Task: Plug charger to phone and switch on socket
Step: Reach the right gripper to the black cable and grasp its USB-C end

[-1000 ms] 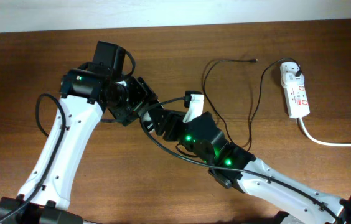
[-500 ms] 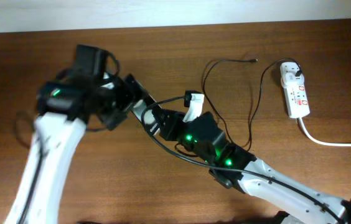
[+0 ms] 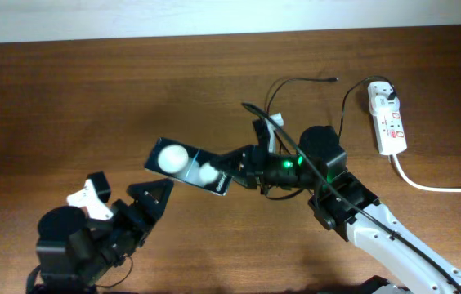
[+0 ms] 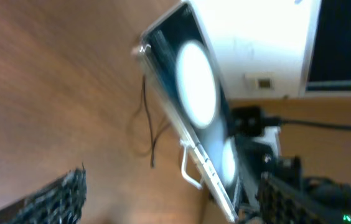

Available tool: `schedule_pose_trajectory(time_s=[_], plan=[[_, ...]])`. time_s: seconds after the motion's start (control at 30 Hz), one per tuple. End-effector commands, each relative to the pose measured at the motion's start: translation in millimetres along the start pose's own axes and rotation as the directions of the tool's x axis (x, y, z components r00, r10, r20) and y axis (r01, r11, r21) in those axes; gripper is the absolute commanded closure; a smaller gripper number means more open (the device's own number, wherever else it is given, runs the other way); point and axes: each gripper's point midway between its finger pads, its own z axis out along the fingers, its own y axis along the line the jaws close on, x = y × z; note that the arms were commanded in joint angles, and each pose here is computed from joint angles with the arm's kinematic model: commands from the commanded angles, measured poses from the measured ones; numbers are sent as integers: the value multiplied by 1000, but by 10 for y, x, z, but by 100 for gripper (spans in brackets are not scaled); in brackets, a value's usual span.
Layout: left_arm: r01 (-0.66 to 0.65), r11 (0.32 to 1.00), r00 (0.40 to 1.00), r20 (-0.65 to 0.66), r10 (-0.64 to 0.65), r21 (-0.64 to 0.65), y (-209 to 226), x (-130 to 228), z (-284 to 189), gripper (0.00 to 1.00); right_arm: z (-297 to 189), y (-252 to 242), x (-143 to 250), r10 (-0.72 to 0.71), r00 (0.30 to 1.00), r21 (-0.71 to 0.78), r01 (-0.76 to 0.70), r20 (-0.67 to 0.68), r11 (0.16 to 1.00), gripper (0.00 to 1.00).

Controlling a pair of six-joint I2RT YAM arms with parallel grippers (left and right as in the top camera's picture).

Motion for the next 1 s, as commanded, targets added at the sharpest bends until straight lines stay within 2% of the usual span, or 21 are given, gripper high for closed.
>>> schedule_pose_trajectory(time_s=[0.0, 0.03, 0.1, 0.23, 0.3, 0.37, 0.43, 0.53, 0.6, 0.7, 0.73, 0.77, 0.83, 0.87, 0.93, 0.97], plan=[[116, 991, 992, -50, -112, 67, 10, 35, 158, 13, -34, -37, 90, 127, 991, 37, -125, -34, 991, 96], [155, 986, 988, -29, -154, 65, 14, -11, 165, 16, -33, -71, 101, 196, 980, 52, -194, -32, 980, 96], [176, 983, 984, 2, -177, 54, 40, -63, 168, 16, 0, -68, 145, 246, 969, 56, -244, -36, 968, 96], [305, 952, 952, -14, -305, 17, 100, -72, 250, 30, 177, -97, 254, 304, 952, 69, -305, 18, 950, 96], [404, 914, 914, -33, -405, -38, 177, -58, 370, 33, 237, 25, 277, 270, 963, 24, -270, 26, 963, 96], [432, 897, 899, -38, -436, -90, 268, -62, 479, 45, 238, 144, 238, 235, 971, -23, -234, 36, 972, 96], [514, 848, 852, -42, -523, -129, 324, -57, 562, 57, 234, 133, 131, 170, 980, -27, -168, 100, 985, 96], [485, 872, 871, -48, -488, -61, 172, -155, 604, 63, 282, 129, 179, 156, 982, -23, -154, 110, 988, 96], [476, 879, 877, -49, -477, -39, 124, -180, 607, 71, 325, 132, 294, 242, 968, -24, -241, 72, 970, 96], [472, 881, 880, -44, -473, -29, 107, -200, 607, 97, 336, 130, 334, 247, 967, -19, -247, 56, 969, 96], [469, 883, 882, -40, -470, -22, 95, -214, 608, 100, 336, 129, 341, 247, 967, -18, -247, 52, 969, 96], [463, 886, 886, -28, -463, -10, 77, -247, 609, 100, 337, 76, 359, 260, 965, 4, -260, 48, 966, 94], [460, 888, 888, 30, -459, -9, 122, -337, 609, 100, 316, -219, 386, 327, 942, 111, -334, 76, 936, 77], [436, 900, 898, 65, -435, -13, 156, -389, 606, 100, 300, -323, 400, 350, 933, 148, -359, 88, 921, 73], [292, 956, 950, 128, -285, -35, 209, -490, 595, 100, 231, -616, 429, 382, 915, 251, -404, 134, 880, 61], [204, 978, 971, 136, -195, -51, 220, -510, 593, 100, 187, -748, 407, 348, 923, 297, -383, 165, 875, 56]])
